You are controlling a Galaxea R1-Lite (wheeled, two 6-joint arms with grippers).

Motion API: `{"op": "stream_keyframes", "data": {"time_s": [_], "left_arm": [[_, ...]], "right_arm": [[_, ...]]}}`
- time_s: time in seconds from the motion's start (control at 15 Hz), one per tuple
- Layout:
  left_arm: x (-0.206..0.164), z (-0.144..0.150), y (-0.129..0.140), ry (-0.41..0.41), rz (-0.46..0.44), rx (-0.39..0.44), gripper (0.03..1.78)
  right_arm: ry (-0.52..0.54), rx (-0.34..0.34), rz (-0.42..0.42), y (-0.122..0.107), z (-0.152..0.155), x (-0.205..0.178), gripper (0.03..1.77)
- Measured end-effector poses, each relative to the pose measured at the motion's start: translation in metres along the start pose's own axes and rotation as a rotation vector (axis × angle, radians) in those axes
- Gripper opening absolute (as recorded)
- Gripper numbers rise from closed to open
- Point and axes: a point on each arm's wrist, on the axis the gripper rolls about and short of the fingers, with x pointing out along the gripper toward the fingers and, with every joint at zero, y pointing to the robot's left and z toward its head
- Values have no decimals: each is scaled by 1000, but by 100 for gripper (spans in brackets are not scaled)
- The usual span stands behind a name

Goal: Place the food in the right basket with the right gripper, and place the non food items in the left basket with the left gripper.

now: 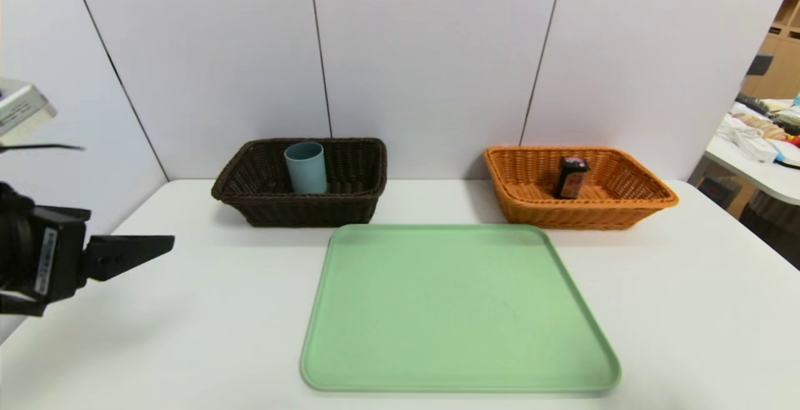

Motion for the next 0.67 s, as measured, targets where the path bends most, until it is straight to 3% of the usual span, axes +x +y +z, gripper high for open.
{"op": "stream_keyframes", "data": {"time_s": [0.33,0.67], "left_arm": [[-22,-49,10,-98,88,-22,169],[-32,-93,9,-135,109,-2,169]], "right_arm": [[-77,-7,-51,-5,-32,-24,170],[-121,-31,-58,-5,-45,-32,170]]}}
